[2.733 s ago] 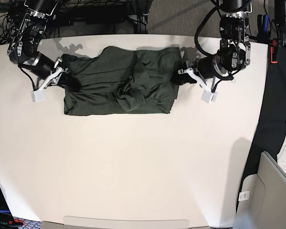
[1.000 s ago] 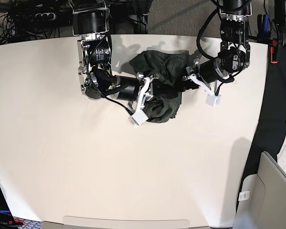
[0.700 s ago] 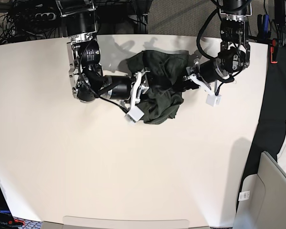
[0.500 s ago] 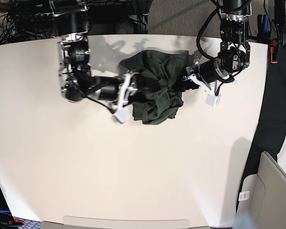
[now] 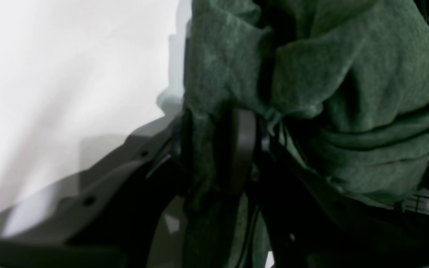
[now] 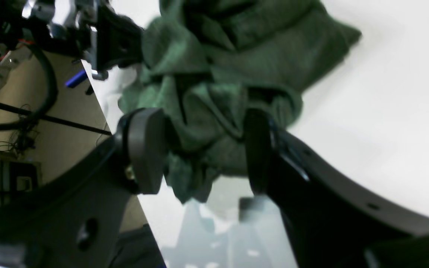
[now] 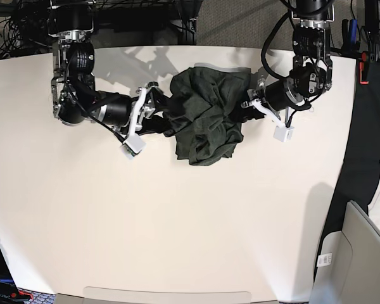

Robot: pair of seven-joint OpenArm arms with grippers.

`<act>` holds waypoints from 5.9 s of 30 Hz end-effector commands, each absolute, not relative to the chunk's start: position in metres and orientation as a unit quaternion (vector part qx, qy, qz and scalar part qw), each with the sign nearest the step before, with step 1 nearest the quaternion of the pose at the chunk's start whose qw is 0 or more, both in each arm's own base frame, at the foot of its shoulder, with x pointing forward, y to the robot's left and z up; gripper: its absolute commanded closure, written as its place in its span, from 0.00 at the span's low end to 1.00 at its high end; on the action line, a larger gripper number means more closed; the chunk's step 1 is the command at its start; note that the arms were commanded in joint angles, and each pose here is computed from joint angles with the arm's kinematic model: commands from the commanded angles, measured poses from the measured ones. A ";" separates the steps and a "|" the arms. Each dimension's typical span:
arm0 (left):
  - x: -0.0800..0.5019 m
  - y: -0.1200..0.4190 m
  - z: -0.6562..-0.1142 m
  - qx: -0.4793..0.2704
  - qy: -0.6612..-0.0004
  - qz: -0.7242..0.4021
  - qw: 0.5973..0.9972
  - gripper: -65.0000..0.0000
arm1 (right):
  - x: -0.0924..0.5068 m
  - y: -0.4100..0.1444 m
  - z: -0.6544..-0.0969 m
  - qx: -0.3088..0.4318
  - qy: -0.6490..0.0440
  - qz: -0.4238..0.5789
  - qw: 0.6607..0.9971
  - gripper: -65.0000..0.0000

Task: Fold the T-shirt properly
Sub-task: 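Grasp the shirt's end with the right gripper and fold it toward the left gripper, then gather the bundled shirt between both grippers and press it together, then hold the bundle with the right gripper and tuck its edge with the left gripper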

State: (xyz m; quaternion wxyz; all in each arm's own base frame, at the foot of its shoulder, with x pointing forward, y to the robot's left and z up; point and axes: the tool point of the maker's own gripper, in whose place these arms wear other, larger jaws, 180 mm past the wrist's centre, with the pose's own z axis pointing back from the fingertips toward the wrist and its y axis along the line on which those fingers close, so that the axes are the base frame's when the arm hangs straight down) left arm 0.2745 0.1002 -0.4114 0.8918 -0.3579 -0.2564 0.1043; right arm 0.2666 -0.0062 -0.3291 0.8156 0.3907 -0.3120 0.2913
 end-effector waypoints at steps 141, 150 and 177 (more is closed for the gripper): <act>0.268 0.071 -0.377 -0.345 -0.291 -0.017 0.892 1.00 | 0.344 0.034 -0.357 0.190 -0.280 0.419 0.842 0.94; 0.277 0.087 -0.352 -0.324 -0.327 -0.044 0.887 1.00 | 0.343 0.032 -0.360 0.189 -0.276 0.419 0.844 0.94; 0.227 0.063 -0.293 -0.416 -0.335 0.003 0.845 1.00 | 0.336 0.031 -0.368 0.191 -0.267 0.417 0.847 0.94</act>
